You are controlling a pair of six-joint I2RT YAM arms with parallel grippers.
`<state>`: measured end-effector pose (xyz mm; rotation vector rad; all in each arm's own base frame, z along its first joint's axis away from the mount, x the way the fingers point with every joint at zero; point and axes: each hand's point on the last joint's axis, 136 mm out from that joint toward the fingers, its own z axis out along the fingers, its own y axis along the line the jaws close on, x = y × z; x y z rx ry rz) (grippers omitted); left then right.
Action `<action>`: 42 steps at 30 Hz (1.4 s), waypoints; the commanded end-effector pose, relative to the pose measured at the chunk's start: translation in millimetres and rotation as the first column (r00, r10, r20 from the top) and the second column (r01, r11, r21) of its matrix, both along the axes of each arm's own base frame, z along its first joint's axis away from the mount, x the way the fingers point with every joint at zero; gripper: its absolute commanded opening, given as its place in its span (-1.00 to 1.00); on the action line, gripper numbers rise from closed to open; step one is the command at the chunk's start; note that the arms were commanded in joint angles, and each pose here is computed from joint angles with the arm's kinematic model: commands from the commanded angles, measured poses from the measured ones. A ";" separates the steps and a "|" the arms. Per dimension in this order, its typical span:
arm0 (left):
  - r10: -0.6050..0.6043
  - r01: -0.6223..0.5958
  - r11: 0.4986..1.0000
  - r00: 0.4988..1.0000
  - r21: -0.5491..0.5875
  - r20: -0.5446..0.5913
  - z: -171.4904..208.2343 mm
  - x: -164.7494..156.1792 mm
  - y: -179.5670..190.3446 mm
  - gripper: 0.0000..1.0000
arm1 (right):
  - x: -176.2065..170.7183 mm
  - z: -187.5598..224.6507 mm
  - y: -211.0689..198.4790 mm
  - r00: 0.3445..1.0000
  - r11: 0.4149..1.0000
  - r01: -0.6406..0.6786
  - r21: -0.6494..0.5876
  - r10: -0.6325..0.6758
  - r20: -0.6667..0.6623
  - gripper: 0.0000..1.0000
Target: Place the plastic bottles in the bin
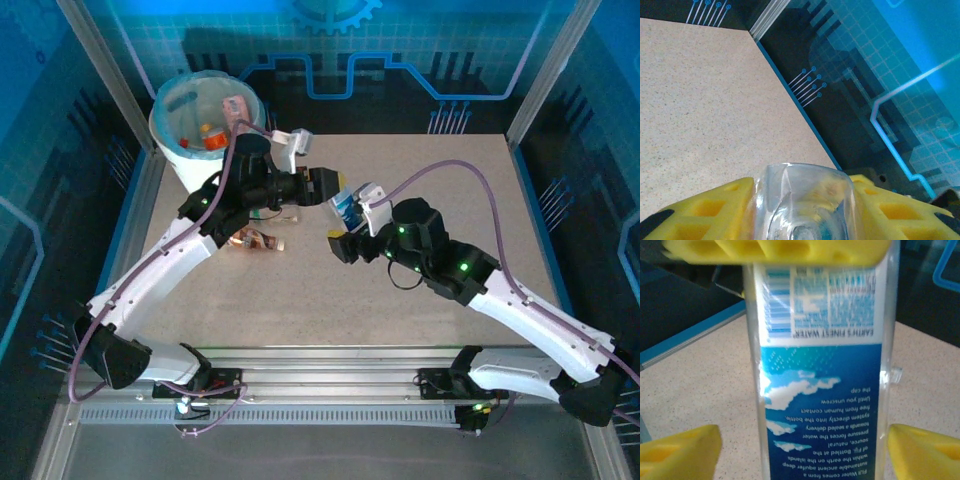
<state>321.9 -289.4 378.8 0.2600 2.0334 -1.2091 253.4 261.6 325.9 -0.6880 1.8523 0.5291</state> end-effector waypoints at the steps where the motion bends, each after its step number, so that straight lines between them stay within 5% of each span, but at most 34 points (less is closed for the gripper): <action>1: 0.061 -0.058 0.997 0.995 -0.044 0.082 31.6 2.1 15.8 -1.00 | 0.3 25.0 2.0 0.999 0.998 -0.004 0.055 0.002 0.039 0.89; 12: 0.299 -0.288 0.954 0.929 -0.080 0.219 87.2 42.6 92.2 -1.00 | 4.0 44.3 -20.8 0.993 0.991 0.108 0.081 -0.112 0.048 1.00; 18: 0.506 -0.537 0.843 0.772 -0.030 0.385 131.0 72.7 170.2 -1.00 | 3.6 53.2 -30.2 0.988 0.986 0.145 0.077 -0.149 0.044 1.00; 23: 0.607 -0.720 0.694 0.603 0.025 0.518 158.9 95.4 229.4 -1.00 | 6.0 52.4 -28.0 0.988 0.986 0.149 0.076 -0.152 0.031 1.00; 26: 0.634 -0.777 0.624 0.562 0.077 0.531 152.6 115.3 255.6 -1.00 | 9.1 50.2 -20.5 0.990 0.987 0.138 0.077 -0.140 0.014 1.00; 33: 0.656 -0.796 0.558 0.595 0.232 0.464 94.6 165.5 289.3 -1.00 | 14.3 43.0 0.4 0.995 0.994 0.092 0.055 -0.089 -0.046 1.00; 42: 0.632 -0.717 0.595 0.697 0.363 0.338 18.3 199.2 282.6 -1.00 | 17.3 40.8 7.9 0.995 0.997 0.077 0.033 -0.074 -0.067 1.00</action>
